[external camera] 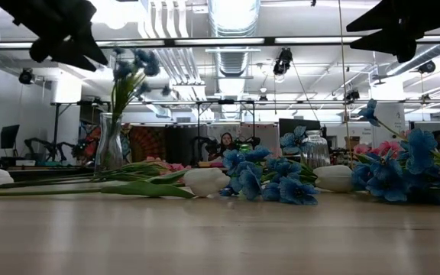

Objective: Sort flowers into vase by color
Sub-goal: Put the top left pink flowers into the green vase

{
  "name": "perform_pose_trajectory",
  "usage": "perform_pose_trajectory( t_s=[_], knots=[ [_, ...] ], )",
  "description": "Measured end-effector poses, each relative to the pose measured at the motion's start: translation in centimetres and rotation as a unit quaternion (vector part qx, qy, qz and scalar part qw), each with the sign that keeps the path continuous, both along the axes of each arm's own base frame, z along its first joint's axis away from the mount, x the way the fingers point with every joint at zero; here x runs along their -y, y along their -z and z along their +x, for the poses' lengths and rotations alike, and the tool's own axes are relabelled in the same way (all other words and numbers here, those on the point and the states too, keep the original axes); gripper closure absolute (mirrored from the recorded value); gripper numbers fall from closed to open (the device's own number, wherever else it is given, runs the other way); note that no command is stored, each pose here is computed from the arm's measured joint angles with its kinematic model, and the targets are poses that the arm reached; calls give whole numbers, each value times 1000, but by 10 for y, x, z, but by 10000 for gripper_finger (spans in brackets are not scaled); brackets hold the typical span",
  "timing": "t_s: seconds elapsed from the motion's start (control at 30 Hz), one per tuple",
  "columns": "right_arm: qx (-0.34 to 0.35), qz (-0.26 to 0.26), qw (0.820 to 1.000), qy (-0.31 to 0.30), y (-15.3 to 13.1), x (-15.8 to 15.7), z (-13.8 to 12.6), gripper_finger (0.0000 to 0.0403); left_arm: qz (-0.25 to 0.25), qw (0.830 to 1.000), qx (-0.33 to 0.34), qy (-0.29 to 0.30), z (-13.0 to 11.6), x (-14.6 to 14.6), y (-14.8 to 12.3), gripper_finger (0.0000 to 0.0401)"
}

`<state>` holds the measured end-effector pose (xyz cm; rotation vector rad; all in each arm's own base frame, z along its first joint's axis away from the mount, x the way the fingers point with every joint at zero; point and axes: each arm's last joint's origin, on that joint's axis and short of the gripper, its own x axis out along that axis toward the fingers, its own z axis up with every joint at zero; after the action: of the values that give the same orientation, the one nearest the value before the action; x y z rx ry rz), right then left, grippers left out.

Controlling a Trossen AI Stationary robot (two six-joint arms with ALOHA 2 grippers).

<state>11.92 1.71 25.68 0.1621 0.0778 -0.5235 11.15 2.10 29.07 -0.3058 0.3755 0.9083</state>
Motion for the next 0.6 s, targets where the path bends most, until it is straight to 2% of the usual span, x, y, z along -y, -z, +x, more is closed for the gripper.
perform_pose_trajectory(
  t_s=[0.2,0.6],
  knots=[
    [2,1,1000,0,-1,0,0,161,-24,1000,-6,16,0,8,-5,200],
    [5,2,1000,0,-3,0,-1,161,-44,994,-34,91,24,35,-16,200]
  ],
)
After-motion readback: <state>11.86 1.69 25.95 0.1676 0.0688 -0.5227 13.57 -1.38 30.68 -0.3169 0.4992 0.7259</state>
